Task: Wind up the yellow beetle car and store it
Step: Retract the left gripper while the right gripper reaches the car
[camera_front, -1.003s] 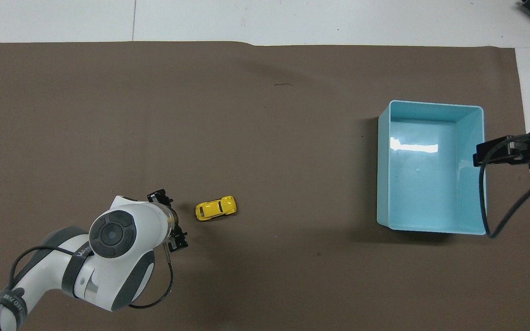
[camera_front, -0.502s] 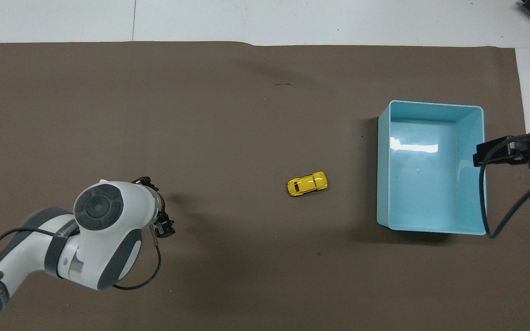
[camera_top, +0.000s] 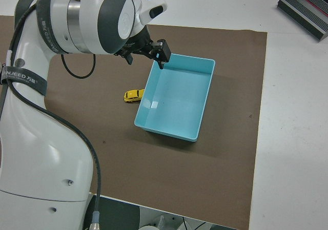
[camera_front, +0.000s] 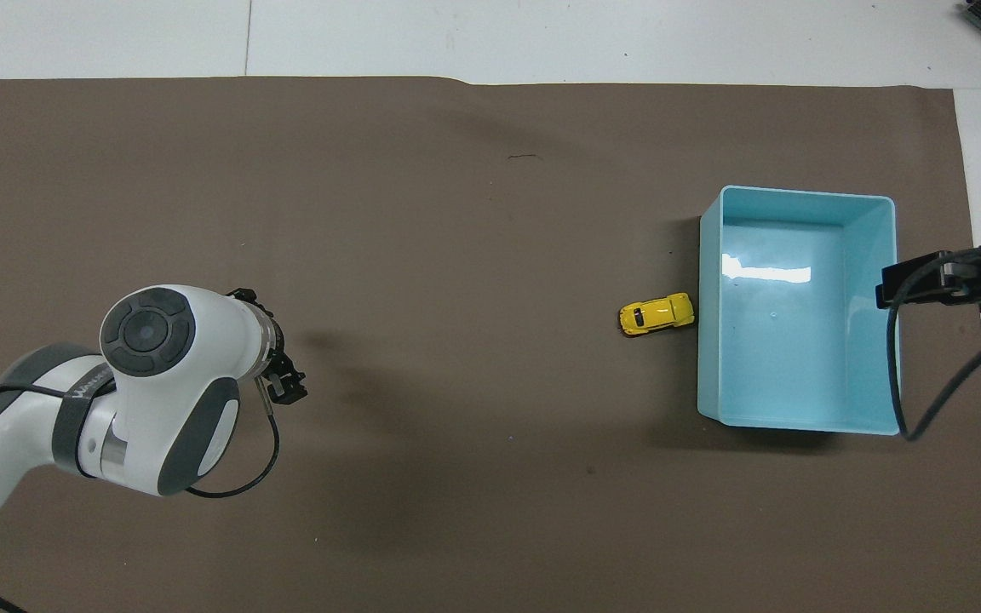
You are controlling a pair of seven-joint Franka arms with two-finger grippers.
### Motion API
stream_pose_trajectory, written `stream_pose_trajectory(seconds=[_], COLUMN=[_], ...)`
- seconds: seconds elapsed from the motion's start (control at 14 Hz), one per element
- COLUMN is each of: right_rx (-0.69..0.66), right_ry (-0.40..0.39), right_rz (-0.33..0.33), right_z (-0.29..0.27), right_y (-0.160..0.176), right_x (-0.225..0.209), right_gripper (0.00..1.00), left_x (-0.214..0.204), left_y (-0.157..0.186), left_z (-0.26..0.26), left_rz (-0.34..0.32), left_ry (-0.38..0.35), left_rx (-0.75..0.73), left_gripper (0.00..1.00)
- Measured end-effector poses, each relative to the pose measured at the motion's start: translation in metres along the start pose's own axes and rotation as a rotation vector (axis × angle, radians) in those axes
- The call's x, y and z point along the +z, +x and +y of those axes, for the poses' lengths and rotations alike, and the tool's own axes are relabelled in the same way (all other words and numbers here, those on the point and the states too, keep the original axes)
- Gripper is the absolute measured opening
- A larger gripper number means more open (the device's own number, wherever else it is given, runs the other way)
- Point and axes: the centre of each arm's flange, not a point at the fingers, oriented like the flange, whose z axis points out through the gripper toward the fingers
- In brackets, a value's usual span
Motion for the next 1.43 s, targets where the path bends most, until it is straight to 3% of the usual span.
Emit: stream_pose_trajectory(seconds=[0.5,1.07,1.43], right_rx=[0.0,0.0,0.074], right_ry=[0.0,0.008,0.018], right_rz=[0.0,0.015,0.018], right_z=[0.0,-0.002,-0.015], right_y=[0.0,0.004,0.011], right_x=[0.0,0.006,0.024], right_gripper=[1.0,1.0,1.0], left_x=[-0.07,-0.124,-0.132], left_y=[-0.011,0.006,0.029], left_z=[0.039,0.077,0.096], left_rz=[-0.054,-0.036,0.006], left_ry=[-0.097,-0.178,-0.184], left_rx=[0.325,0.776,1.095], left_gripper=[1.0,1.0,1.0])
